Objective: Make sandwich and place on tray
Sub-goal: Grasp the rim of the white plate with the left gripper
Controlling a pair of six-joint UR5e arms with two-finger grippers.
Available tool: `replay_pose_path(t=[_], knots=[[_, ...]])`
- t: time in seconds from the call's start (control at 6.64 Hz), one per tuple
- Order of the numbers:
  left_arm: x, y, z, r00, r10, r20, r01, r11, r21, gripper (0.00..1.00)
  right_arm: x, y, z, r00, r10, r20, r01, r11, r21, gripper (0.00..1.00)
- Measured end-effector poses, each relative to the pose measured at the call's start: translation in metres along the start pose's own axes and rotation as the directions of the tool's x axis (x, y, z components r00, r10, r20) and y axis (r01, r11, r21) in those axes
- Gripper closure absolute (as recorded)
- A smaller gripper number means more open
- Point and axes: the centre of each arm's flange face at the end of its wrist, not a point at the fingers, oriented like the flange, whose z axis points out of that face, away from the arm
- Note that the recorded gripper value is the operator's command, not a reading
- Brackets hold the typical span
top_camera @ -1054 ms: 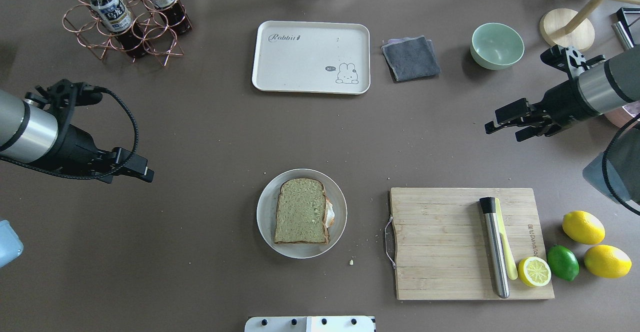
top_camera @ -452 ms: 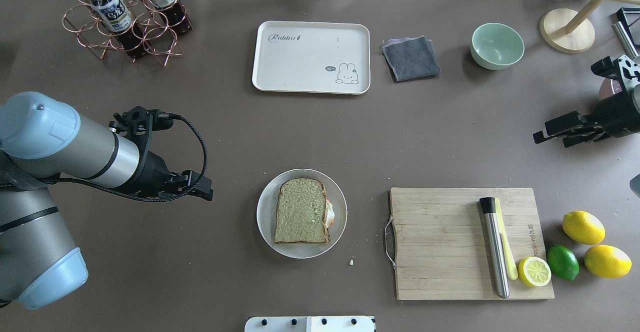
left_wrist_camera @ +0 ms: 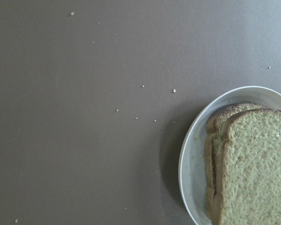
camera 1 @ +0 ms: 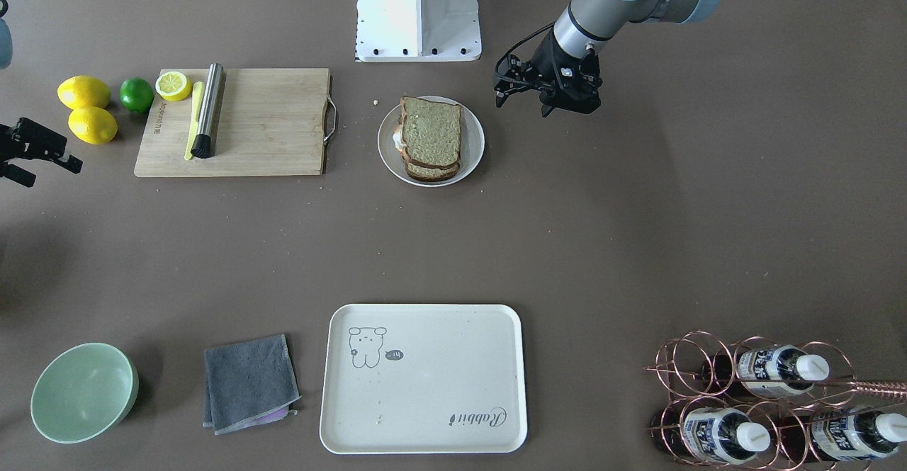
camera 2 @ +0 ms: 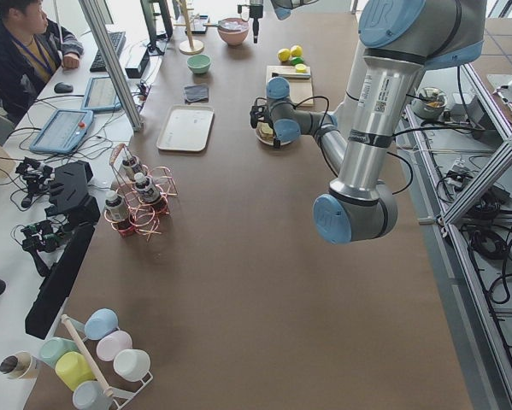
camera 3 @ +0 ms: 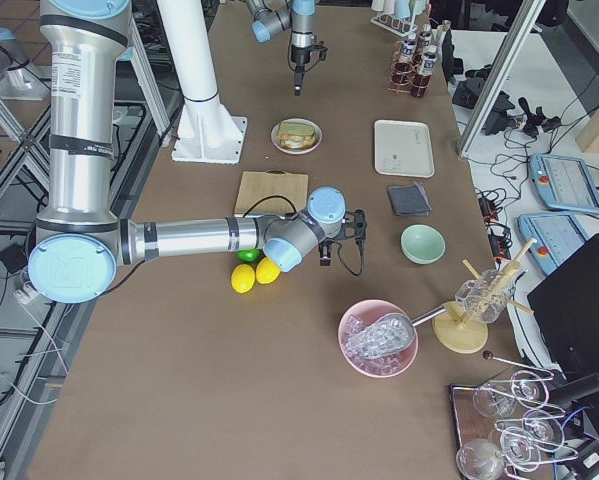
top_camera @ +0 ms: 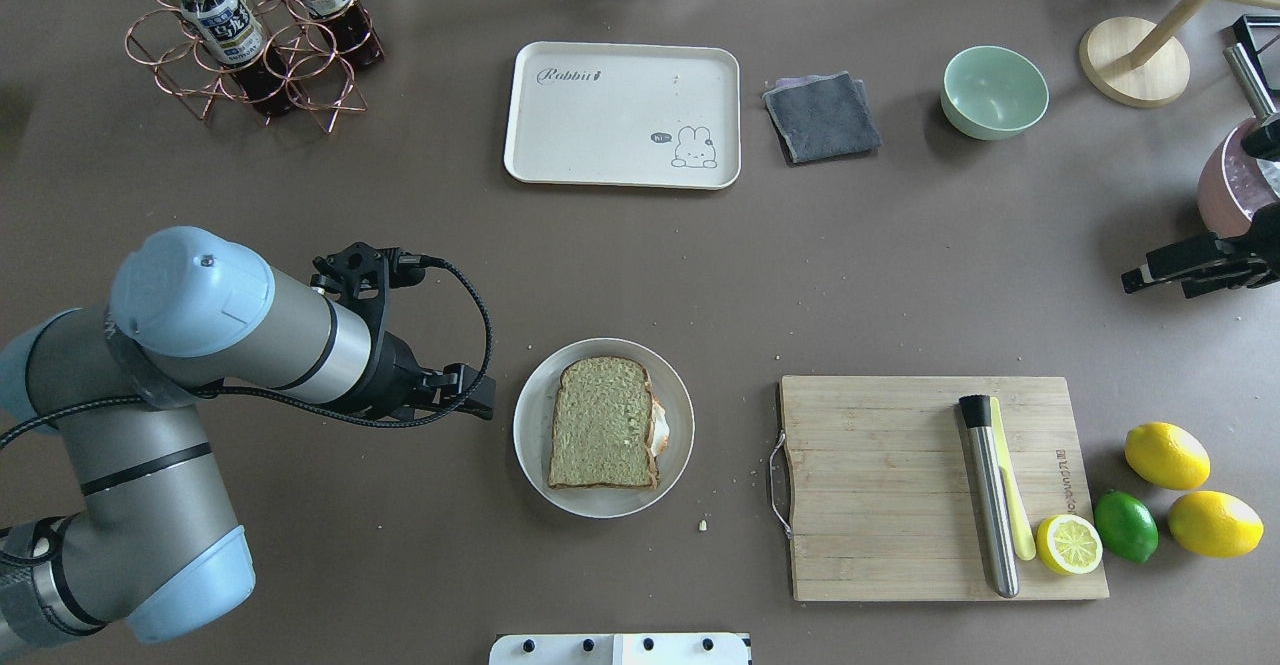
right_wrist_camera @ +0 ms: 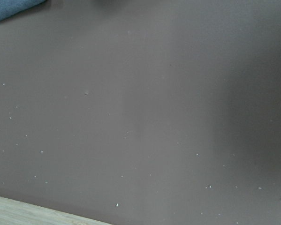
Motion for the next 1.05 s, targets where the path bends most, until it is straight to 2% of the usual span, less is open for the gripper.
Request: replay_pose_path(t=[0.75,1.05], knots=[[0.032,0.014,0.046,0.999,-0.041,0.028,0.040,0.998,0.042,0.15,0.070,0.028,-0.024,0.996,-0.042,-0.083,0.040,0.999,-0.021,0.00],[0.035,0.013,0.061,0.999,-0.041,0.035,0.039,0.998,0.053,0.20,0.081,0.036,-0.032,0.994,-0.049,-0.094,0.047,0.999,-0.019,0.00]])
